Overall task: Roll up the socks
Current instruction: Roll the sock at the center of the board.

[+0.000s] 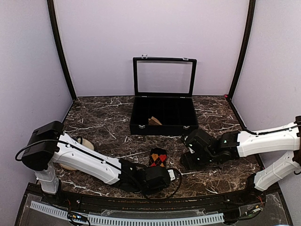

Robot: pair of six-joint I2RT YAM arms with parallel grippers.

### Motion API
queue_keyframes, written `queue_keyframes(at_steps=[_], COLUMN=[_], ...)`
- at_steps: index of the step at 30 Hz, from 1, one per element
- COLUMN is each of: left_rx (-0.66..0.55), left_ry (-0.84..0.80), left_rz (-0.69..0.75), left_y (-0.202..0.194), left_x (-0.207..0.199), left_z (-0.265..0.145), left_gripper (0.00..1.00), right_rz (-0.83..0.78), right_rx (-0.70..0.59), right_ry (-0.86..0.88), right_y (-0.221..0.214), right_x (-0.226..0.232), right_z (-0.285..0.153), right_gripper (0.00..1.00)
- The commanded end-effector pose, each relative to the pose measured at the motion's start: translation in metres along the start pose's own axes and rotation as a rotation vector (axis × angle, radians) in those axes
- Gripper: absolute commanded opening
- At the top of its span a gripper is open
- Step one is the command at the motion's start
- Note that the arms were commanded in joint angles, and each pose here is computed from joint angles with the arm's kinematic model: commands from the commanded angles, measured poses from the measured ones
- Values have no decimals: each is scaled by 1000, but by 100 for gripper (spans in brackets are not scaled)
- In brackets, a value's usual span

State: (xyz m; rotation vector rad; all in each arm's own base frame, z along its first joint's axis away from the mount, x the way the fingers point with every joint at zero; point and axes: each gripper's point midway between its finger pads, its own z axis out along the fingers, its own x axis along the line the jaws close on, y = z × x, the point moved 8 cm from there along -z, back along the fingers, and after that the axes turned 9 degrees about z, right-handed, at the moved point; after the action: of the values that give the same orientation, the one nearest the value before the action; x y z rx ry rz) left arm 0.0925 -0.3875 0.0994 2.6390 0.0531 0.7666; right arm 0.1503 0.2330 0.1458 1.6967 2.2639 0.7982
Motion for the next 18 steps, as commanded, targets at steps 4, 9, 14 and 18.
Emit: queue_keyframes(at_steps=[4,9,14,18], left_rx=[3,21,28,37], left_ry=[1,-32,-83,-124], left_rz=[16,10,-1,0], left_y=[-3,-9,-12,-14], left_x=[6,7,10,11], left_z=[6,12,18,23], left_gripper=[58,57,53,47], right_rz=[11,12,18,18], right_rx=[-30,-37,-51,-60], right_ry=[-3,0,8,10], right_y=[11,17,24,29], right_x=[-1,1,3,4], right_z=[-7,-8,-11,-15], right_gripper=[60,60,60,60])
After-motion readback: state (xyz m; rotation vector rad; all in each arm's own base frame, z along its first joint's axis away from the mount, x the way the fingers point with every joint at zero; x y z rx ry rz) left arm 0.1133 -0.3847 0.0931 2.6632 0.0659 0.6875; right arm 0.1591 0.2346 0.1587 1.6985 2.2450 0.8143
